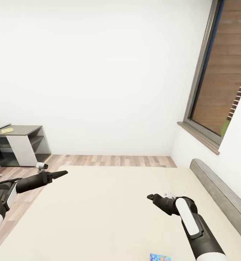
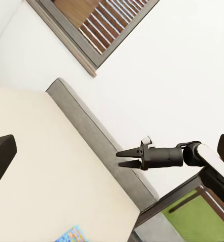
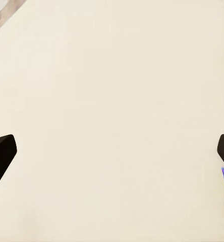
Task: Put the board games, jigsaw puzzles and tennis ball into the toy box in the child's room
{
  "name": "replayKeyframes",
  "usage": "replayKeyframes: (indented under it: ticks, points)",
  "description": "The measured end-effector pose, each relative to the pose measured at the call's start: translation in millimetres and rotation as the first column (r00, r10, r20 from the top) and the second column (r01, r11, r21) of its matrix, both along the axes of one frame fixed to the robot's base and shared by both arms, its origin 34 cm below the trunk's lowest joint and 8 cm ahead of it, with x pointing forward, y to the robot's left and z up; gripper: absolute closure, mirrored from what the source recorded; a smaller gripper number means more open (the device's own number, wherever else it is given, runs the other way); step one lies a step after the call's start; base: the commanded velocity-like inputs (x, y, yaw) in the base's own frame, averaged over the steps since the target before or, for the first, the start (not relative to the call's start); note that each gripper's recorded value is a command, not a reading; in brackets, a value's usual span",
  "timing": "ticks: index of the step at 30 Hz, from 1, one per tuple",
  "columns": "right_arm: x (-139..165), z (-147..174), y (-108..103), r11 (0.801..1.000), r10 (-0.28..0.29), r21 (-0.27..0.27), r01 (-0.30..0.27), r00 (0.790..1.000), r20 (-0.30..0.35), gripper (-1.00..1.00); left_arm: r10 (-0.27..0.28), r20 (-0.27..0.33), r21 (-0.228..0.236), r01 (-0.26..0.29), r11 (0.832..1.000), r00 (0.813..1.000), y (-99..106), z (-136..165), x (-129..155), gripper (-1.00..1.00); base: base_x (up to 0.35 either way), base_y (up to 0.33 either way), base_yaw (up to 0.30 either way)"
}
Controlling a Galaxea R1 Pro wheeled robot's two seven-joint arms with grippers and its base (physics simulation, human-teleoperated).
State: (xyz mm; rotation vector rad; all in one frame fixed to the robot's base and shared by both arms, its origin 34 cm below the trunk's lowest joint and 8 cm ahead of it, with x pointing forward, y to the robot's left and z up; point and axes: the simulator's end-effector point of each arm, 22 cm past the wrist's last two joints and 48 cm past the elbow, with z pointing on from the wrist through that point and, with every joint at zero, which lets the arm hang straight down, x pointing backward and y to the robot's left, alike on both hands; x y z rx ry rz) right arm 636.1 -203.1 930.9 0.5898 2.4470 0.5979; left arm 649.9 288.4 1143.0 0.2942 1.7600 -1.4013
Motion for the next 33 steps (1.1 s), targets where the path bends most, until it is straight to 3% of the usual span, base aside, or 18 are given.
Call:
replayKeyframes:
  ticks: [12, 33]
  points:
    - [0.0, 0.0, 0.0, 1.000, 0.000, 0.000, 0.000, 1.000, 0.000, -1.00, 0.000, 0.000, 0.000, 0.000, 1.000, 1.000, 0.0, -0.1, 0.0, -1.00, 0.000, -0.214, 0.000]
    - [0.0, 0.0, 0.1, 1.000, 0.000, 0.000, 0.000, 1.000, 0.000, -1.00, 0.000, -0.001, 0.000, 0.000, 1.000, 1.000, 0.0, 0.0, 0.0, -1.00, 0.000, -0.012, 0.000]
